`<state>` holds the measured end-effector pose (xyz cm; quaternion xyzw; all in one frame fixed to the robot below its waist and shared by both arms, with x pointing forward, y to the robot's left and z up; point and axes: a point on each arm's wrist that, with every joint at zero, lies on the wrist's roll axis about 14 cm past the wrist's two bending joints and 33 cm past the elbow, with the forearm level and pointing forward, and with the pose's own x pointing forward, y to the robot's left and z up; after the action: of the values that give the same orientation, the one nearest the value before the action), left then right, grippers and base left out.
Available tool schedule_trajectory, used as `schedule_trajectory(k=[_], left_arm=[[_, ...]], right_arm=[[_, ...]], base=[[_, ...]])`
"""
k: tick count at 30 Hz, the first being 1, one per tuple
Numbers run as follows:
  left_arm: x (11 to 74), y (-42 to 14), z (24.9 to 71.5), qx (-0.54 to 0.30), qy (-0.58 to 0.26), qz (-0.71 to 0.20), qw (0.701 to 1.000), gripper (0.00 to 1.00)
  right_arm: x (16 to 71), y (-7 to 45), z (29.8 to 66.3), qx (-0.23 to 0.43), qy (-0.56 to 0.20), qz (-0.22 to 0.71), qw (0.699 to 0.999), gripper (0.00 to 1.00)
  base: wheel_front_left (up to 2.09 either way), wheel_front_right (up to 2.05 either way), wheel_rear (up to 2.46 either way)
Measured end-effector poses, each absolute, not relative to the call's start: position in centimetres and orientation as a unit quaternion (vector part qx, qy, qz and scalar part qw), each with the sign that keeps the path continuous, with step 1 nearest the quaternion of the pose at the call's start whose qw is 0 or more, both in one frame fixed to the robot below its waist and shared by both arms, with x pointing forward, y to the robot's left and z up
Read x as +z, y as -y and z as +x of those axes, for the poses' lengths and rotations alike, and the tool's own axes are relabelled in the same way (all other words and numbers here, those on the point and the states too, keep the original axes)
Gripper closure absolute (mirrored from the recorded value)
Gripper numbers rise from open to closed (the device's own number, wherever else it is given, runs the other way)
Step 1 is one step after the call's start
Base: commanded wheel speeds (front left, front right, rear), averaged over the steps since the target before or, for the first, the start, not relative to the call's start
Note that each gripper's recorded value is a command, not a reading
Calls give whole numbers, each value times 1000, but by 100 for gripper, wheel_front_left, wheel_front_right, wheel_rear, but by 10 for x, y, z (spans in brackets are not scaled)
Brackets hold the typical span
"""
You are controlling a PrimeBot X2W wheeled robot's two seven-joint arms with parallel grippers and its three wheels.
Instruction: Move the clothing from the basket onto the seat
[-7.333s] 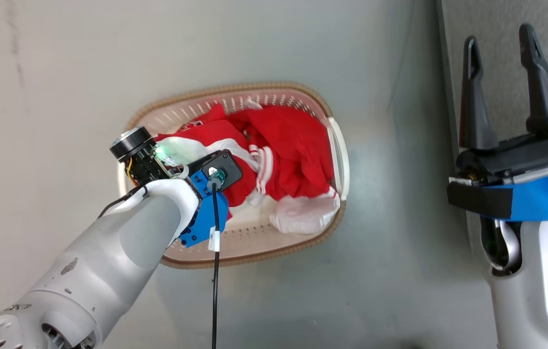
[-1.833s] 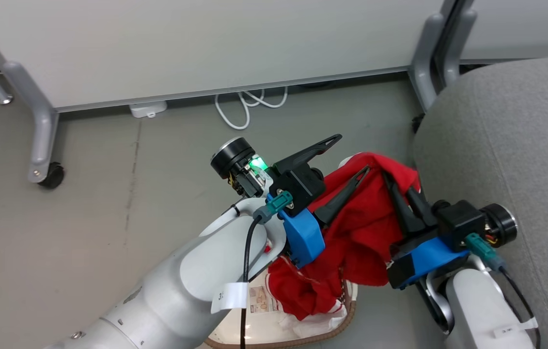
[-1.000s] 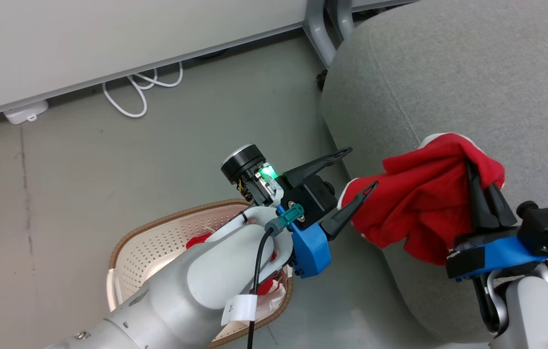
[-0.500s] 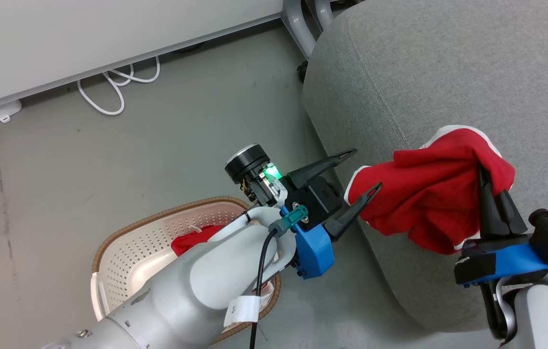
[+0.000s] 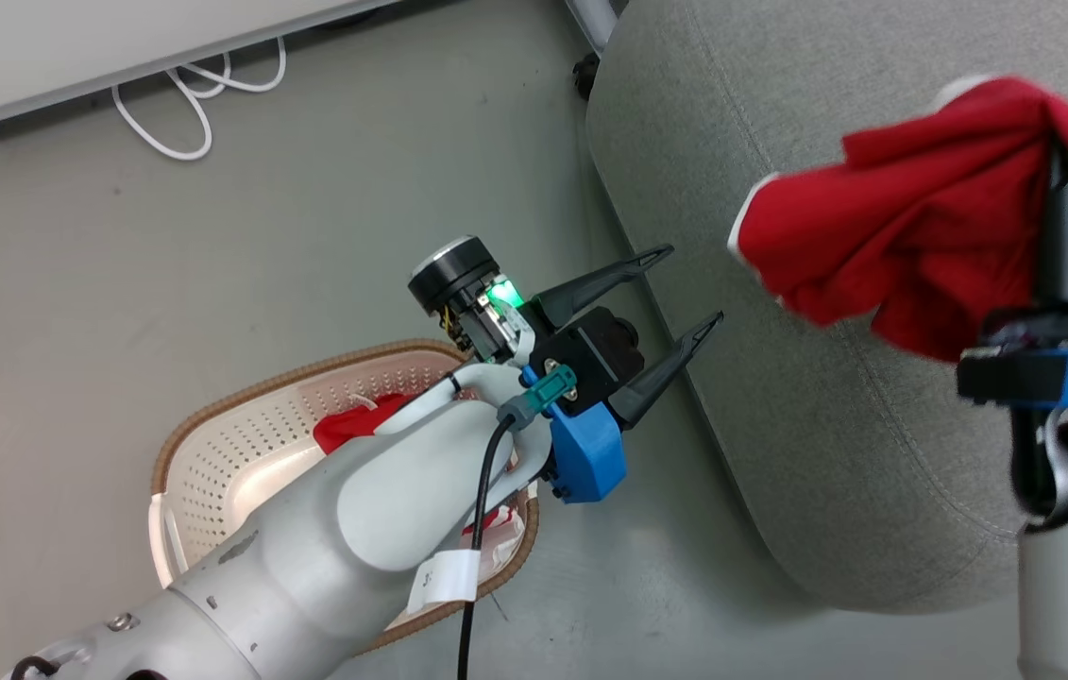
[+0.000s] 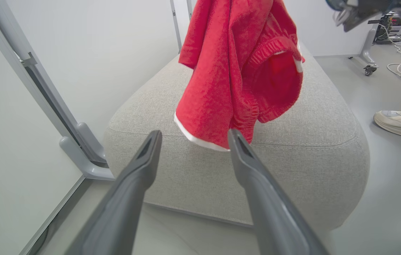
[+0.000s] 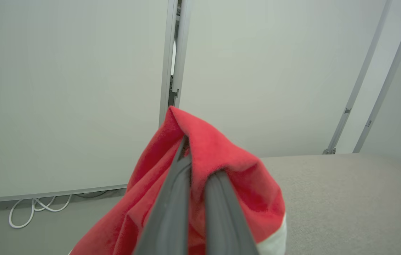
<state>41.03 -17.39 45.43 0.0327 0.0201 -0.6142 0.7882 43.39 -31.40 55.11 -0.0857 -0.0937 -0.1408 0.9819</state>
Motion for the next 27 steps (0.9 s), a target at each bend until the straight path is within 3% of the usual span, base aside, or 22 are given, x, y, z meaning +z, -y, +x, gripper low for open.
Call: schedule_trajectory(k=[9, 15, 20, 27], left_arm=[[419, 167, 443, -608, -34, 32, 793, 0], [398, 167, 463, -609, -35, 26, 792, 0], [371, 160, 475, -603, -49, 19, 796, 0], [337, 156, 473, -607, -75, 7, 791, 0]], right_arm=[[643, 350, 487, -177, 225, -158, 945, 100], [678, 381, 502, -203, 261, -235, 914, 100], [672, 414, 508, -235, 244, -269, 902, 100], [592, 466, 513, -282, 120, -272, 912, 100]], base=[[0, 0, 0], [0, 0, 0], [0, 0, 0], [0, 0, 0]])
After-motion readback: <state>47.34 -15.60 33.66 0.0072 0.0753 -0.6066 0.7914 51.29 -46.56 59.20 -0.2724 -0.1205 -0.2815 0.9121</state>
